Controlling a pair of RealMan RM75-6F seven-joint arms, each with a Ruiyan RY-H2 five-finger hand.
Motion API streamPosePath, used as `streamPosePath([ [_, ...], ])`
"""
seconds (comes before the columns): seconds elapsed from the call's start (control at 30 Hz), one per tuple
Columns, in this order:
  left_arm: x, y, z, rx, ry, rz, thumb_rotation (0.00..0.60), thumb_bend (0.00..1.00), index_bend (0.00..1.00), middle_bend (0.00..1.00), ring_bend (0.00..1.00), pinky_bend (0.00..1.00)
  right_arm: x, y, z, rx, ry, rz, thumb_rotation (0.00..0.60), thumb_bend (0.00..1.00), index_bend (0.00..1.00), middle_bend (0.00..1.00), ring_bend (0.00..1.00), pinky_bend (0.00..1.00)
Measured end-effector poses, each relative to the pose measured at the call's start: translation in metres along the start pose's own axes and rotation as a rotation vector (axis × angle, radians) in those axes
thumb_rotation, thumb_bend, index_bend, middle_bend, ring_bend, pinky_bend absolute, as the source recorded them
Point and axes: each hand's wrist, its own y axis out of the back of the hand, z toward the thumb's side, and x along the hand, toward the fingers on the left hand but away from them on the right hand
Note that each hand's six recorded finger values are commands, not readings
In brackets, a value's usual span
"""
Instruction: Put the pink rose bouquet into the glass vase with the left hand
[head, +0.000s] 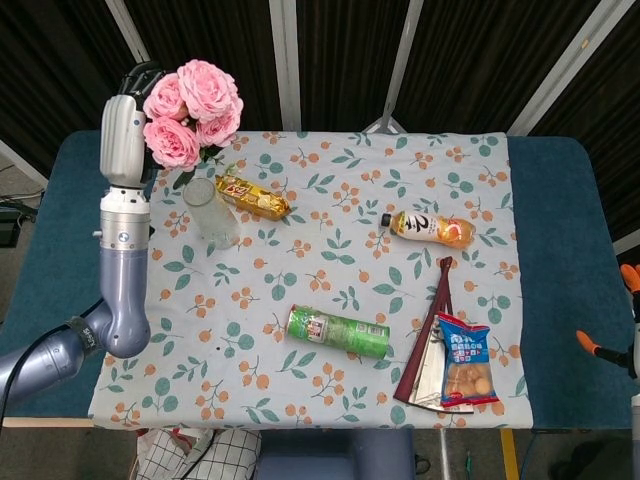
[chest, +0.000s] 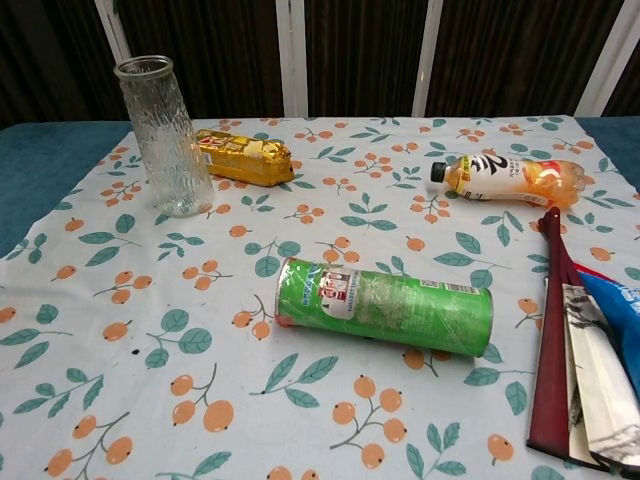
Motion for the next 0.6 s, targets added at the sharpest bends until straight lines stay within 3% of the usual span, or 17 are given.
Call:
streamPosePath([
  [0.3, -0.01, -0.027, -0.014, -0.017, 0.003, -0.026, 0.6, 0.39, 0.42, 0.56, 0.3, 0.18, 0.001, 0.002, -0.003, -0.007, -0.007, -0.007, 0.6, 0.16, 0.12, 0.0, 0.0, 0.0],
  [0.6, -0.019, -0.041, -0.033, -0.022, 0.023, -0.036, 0.6, 0.39, 0.42, 0.56, 0.3, 0.18, 0.002, 0.007, -0.005, -0.026, -0.014, -0.016, 0.6, 0.16, 0.12, 0.0, 0.0, 0.0],
])
